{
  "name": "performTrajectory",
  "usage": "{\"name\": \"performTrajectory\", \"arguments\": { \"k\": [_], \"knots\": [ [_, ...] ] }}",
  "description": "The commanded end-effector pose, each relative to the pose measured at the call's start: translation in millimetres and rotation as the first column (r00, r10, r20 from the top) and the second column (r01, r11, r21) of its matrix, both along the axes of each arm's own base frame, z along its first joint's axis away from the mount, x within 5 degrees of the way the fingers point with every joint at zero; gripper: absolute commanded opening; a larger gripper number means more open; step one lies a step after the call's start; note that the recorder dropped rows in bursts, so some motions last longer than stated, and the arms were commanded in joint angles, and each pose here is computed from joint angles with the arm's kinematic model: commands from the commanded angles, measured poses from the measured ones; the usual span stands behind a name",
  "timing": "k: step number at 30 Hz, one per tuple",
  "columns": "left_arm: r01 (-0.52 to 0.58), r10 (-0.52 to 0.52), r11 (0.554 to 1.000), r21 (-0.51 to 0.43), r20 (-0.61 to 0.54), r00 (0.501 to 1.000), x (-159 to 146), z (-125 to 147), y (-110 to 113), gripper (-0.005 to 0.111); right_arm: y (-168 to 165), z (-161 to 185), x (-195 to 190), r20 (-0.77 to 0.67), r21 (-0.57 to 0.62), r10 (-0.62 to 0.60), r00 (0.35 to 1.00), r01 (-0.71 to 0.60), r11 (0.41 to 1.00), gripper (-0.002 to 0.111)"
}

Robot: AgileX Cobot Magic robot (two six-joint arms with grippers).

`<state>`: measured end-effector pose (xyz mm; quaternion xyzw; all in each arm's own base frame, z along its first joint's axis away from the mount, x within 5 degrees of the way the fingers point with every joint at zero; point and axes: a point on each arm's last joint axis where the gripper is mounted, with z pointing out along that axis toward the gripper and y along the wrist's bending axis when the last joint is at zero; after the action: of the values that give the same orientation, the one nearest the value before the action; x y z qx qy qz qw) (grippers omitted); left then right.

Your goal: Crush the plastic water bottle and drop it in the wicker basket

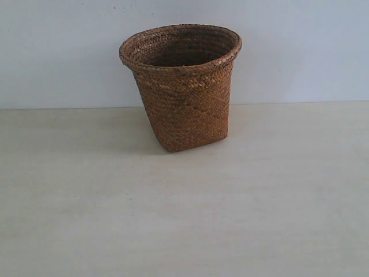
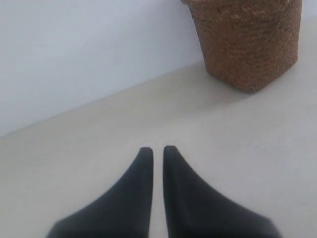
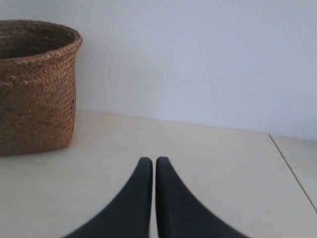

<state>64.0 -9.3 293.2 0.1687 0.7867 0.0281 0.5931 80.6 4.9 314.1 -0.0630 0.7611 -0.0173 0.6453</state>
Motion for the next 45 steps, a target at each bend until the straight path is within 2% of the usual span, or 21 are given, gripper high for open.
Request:
{"name": "performTrajectory", "arguments": {
  "k": [1,2,4,8,10,13,14,17,19,22,25,31,45],
  "knots": [
    [0.002,0.0,1.0,-0.028,0.089,0.996,-16.4,-12.0,3.2,0.004,1.6,-3.9,-15.7,0.065,0.168,-0.008,0.998,-0.003,0.986,0.0],
    [0.003,0.003,0.999,-0.053,0.105,0.994,-20.5,-14.3,3.7,0.004,1.9,-4.2,-18.7,0.069,0.217,-0.013,0.998,-0.003,0.976,0.0],
    [0.004,0.012,0.994,-0.109,0.146,0.989,-25.0,-16.2,4.2,0.004,1.7,-2.4,-22.5,0.1,0.231,-0.017,0.995,-0.007,0.973,0.0],
    [0.055,0.02,0.958,-0.281,0.26,0.965,-32.3,-11.7,2.2,0.004,1.2,1.4,-28.8,0.164,0.131,-0.005,0.987,-0.017,0.991,0.0],
    [0.077,0.017,0.943,-0.323,0.279,0.96,-32.1,-13.5,0.8,0.004,1.1,2.8,-31.2,0.185,0.117,-0.005,0.983,-0.017,0.993,0.0],
    [0.081,0.024,0.941,-0.33,0.301,0.953,-24.8,-27.5,-0.4,0.004,0.3,7.1,-32.2,0.233,0.101,-0.01,0.972,-0.014,0.995,0.0],
    [0.097,0.037,0.93,-0.354,0.353,0.935,-19.8,-36.5,-1.0,0.004,-0.5,8.9,-31.7,0.272,0.098,-0.019,0.962,-0.008,0.995,0.0],
    [0.119,0.064,0.909,-0.4,0.414,0.908,-15.1,-48.2,-0.9,0.004,-2.8,3.5,-27.6,0.343,0.106,-0.044,0.938,0.008,0.994,0.0],
    [0.11,0.067,0.91,-0.4,0.403,0.913,-11.5,-63.8,-1.3,0.004,-4.6,-11.7,-22.0,0.371,0.112,-0.065,0.926,0.025,0.993,0.0],
    [0.095,0.062,0.913,-0.396,0.366,0.928,-9.8,-73.5,-1.8,0.004,-5.9,-37.3,-15.7,0.347,0.133,-0.083,0.934,0.038,0.99,0.0],
    [0.068,0.047,0.921,-0.384,0.282,0.958,-9.0,-81.8,-2.8,0.004,-5.7,-61.9,-11.8,0.272,0.129,-0.081,0.959,0.047,0.991,0.0],
    [0.058,0.041,0.924,-0.377,0.25,0.967,-8.9,-85.0,-3.1,0.004,-4.9,-108.6,-9.3,0.111,0.101,-0.07,0.991,0.059,0.993,0.0],
    [0.058,0.041,0.926,-0.374,0.252,0.967,-8.9,-85.0,-3.1,0.004,-4.7,-109.9,-9.4,0.097,0.103,-0.067,0.993,0.057,0.993,0.0]
  ]
}}
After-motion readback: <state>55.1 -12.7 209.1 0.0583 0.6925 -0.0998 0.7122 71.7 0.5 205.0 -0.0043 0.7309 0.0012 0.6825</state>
